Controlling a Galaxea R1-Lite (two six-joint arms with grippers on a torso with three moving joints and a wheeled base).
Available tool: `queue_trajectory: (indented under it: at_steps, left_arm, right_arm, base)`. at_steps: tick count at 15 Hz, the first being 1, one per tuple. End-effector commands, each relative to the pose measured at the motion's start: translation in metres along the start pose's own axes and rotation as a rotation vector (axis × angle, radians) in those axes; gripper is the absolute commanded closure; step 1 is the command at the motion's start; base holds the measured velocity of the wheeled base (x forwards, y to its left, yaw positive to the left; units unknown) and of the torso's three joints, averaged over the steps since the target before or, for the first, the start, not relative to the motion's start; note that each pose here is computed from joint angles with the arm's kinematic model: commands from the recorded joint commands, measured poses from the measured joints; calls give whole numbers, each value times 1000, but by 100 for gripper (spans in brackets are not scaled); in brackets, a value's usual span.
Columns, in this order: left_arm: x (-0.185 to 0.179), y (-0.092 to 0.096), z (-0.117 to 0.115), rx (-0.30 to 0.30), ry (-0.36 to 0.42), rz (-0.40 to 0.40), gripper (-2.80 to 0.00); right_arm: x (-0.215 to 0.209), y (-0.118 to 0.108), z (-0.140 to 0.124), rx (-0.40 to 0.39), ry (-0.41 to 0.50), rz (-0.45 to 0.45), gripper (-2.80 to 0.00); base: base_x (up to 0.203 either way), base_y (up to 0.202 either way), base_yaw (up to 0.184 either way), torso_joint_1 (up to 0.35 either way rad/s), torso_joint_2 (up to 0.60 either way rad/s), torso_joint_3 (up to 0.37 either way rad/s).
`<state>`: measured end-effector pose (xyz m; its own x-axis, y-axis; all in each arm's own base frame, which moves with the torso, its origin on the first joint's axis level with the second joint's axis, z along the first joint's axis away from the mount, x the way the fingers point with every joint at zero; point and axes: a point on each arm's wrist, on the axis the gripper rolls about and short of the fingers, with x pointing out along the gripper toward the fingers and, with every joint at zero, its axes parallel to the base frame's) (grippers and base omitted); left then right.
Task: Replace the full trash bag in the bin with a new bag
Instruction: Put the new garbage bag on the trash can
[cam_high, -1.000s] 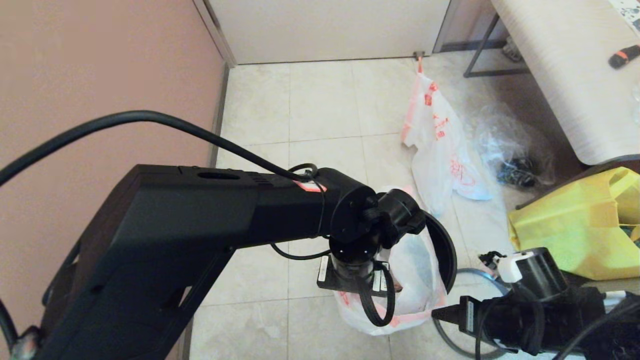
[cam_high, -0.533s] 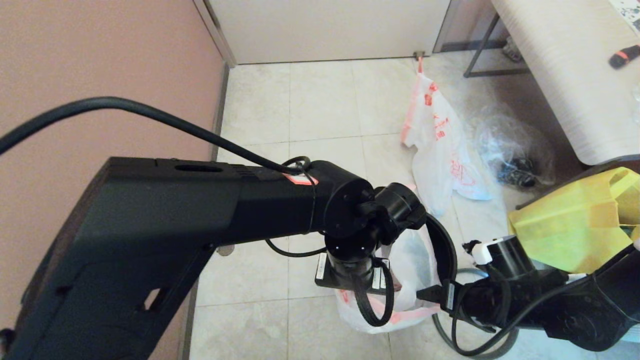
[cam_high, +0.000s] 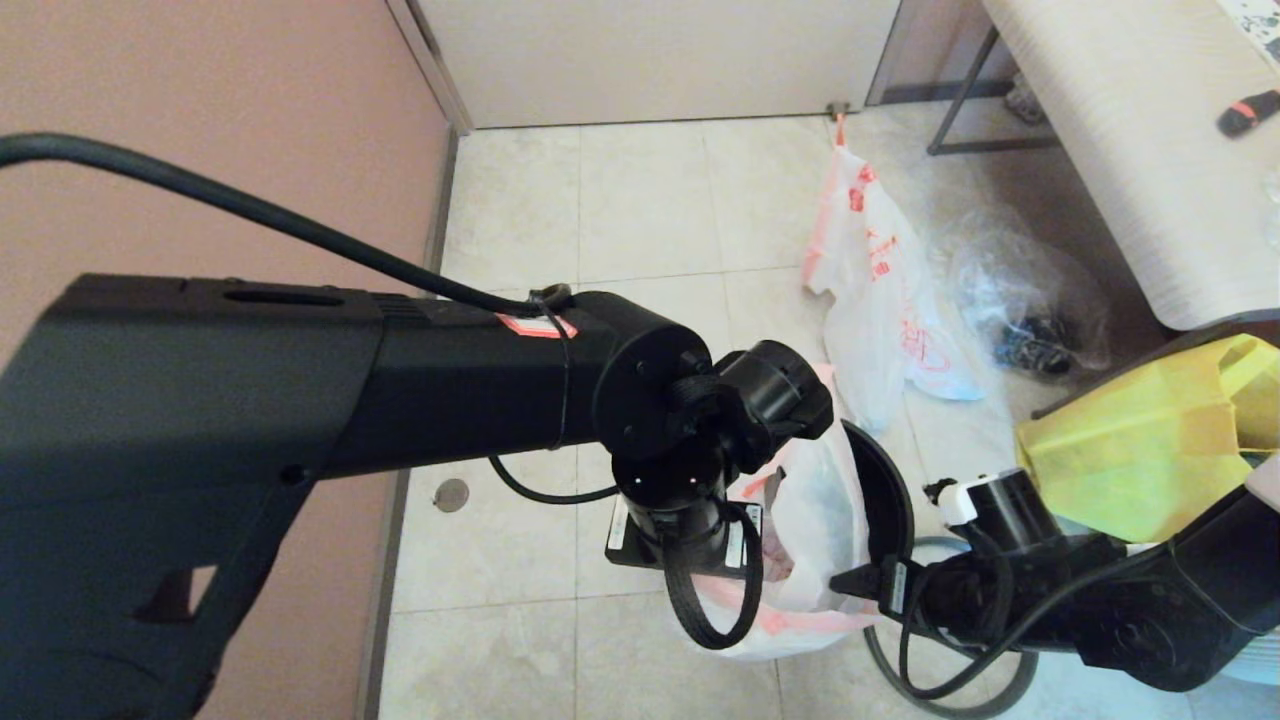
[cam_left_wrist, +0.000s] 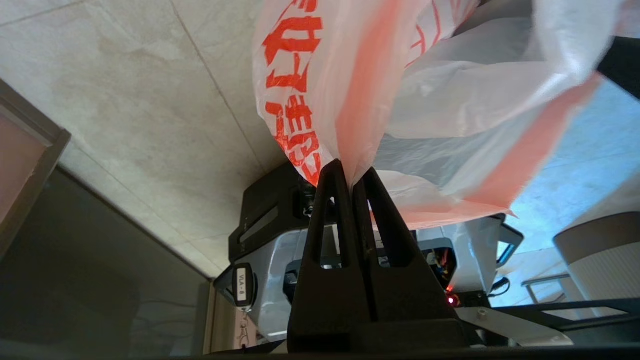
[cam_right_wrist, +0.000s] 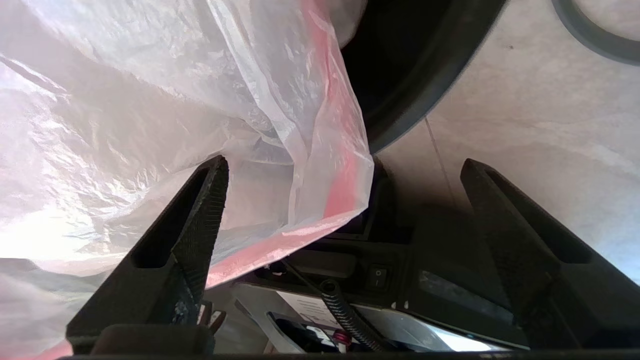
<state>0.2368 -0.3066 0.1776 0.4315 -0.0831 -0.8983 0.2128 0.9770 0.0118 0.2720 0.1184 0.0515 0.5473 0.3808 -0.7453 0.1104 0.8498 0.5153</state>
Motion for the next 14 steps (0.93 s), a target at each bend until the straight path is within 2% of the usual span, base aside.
queue_trajectory:
  at_steps: [1,3,5,6,11,14]
  left_arm:
    - [-8,4,1,-13,-10,-7,0]
    - [-17,10,3,-26,0,-52,0]
    - [-21,15,4,-37,4,-64,0]
    - [-25,20,4,-44,3,-64,0]
    - [-29,37,10,-85,3,-68,0]
    - [-21,40,15,-103,9,-68,0]
  right_arm:
    - [2,4,1,-6,-1,9,-280]
    - [3,9,4,-10,16,0,-280]
    - [1,14,7,-25,23,-6,-280]
    - [-1,17,10,-31,15,0,0]
    - [0,25,3,-62,17,-7,0]
    - [-3,15,13,-28,-3,-31,0]
  base:
    - [0,0,0,0,0,0]
    - [0,0,0,0,0,0]
    - [0,0,0,0,0,0]
    - [0,0,0,0,0,0]
    - [0,0,0,0,0,0]
    - [0,0,0,0,0,0]
